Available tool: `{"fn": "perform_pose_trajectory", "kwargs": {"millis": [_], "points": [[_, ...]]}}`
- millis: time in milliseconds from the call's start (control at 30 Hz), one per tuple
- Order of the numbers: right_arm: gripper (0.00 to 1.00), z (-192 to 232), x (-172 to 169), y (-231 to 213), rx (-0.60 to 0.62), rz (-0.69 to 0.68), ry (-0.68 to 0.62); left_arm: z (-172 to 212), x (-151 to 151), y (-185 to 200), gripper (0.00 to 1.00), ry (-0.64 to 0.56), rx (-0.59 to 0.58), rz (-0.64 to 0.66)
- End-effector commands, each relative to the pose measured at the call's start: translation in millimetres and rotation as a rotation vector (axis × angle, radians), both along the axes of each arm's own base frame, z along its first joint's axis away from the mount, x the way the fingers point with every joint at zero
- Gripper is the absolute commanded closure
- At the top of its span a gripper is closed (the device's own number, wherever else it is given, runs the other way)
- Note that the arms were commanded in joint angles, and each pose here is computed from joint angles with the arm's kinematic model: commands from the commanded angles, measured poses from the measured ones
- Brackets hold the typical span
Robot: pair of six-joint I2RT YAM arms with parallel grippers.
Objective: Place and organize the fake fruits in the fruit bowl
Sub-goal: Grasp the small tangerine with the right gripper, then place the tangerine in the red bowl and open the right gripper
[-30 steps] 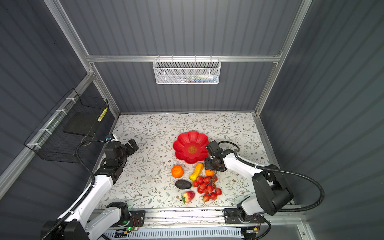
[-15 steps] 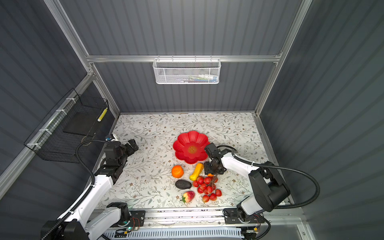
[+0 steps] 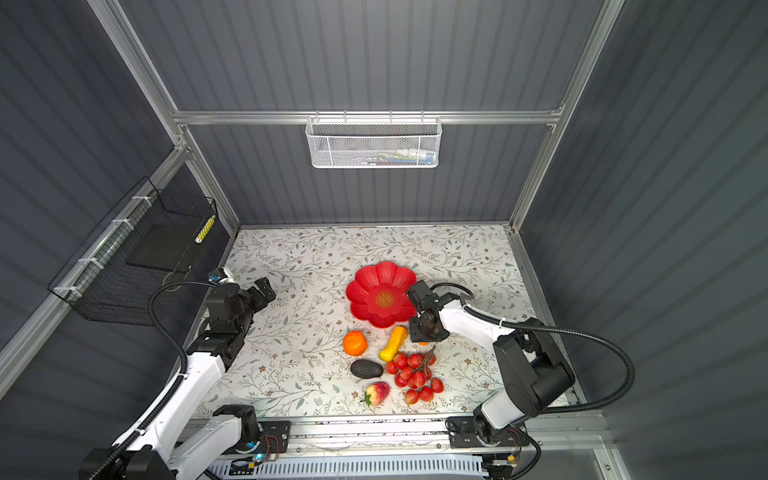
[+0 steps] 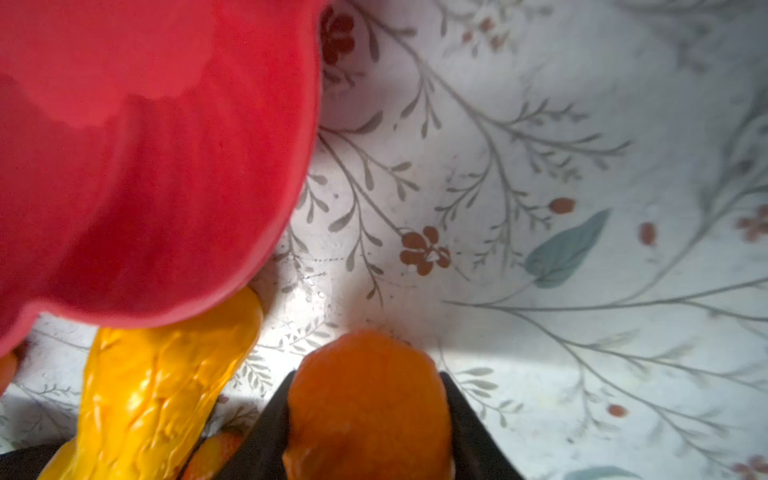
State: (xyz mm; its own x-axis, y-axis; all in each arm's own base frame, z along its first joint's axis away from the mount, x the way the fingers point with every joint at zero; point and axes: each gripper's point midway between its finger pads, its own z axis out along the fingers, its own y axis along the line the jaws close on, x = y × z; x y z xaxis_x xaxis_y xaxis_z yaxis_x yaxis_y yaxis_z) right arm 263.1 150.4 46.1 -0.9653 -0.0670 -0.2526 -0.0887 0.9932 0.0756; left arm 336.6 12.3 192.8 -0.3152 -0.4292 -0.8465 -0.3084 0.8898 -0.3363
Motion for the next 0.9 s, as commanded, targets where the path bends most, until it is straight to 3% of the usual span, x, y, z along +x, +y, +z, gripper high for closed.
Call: {"fn": "perform_pose_trajectory", "kwargs": {"millis": [0,167,267,500,867], "points": [[0.64,42.5,19.1,-18.9,-0.098,0.016,-0.120,-2.3,-4.5,0.8,0.00,0.018,0.002,0.004],[0.64,88.4,46.6,-0.3,-0.086,0.073,-0.234,-9.5,-8.1,-6.0,0.00,0.047,-0.022,-0.030],[0.65,95.0,64.1,26.4,-0.064,0.127,-0.244,-8.3,-10.4,-15.8,0.00,0.066,-0.042,-0.085],[0.64,74.7,107.0,73.2,-0.067,0.224,-0.216,-5.8,-23.4,-32.3,0.00,0.106,-0.085,-0.176],[0.61,13.9,138.5,92.6,-0.159,0.297,-0.107,-10.6,-40.9,-45.2,0.00,0.151,-0.149,-0.233]]}}
